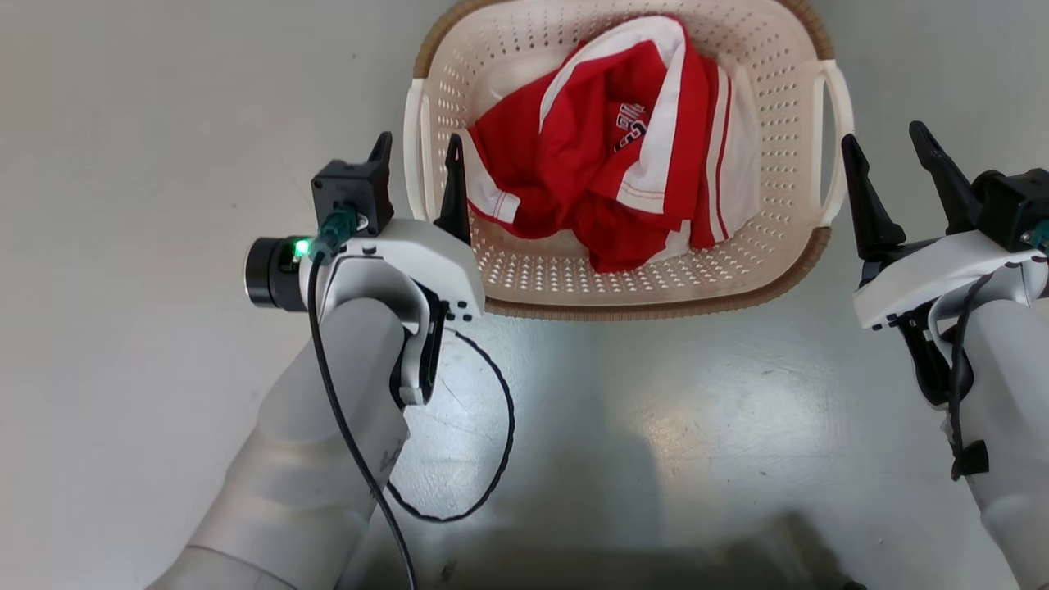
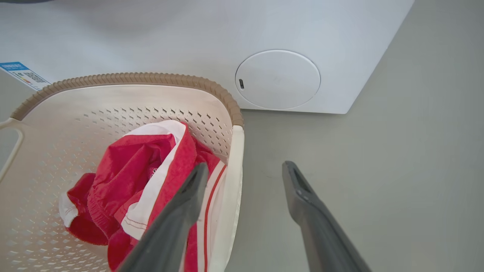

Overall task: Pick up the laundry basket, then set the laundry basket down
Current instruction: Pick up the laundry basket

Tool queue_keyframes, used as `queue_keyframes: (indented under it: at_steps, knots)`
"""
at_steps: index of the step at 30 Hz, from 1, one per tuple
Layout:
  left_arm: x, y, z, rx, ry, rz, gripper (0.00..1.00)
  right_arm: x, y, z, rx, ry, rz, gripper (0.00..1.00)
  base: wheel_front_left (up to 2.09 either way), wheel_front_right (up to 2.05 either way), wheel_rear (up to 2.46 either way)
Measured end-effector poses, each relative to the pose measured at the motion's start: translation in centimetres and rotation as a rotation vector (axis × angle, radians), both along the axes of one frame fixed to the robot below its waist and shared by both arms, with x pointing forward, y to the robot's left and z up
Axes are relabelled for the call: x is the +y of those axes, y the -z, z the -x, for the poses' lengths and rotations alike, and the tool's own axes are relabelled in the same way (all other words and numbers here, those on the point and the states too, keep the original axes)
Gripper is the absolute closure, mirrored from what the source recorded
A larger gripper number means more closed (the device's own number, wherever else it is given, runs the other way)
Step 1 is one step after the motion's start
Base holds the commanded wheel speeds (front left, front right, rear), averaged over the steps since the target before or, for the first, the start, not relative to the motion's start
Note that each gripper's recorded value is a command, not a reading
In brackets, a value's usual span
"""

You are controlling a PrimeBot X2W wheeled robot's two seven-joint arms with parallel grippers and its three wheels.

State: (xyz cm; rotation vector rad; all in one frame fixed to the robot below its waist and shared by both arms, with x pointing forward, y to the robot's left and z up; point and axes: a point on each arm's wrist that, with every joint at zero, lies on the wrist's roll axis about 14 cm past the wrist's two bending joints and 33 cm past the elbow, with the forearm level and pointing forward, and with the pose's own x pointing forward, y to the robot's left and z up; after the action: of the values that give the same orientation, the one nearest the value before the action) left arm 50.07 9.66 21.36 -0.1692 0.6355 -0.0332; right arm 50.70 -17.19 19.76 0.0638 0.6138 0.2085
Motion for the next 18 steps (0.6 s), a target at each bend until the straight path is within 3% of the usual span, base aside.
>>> queue_keyframes:
  at_steps: [18]
  knots:
    - [0.9,4.4,-0.2,0.082,-0.020,-0.032,0.00,1.4,3.8,-0.9,0.032,-0.036,-0.017,0.00,0.00,0.00,0.00]
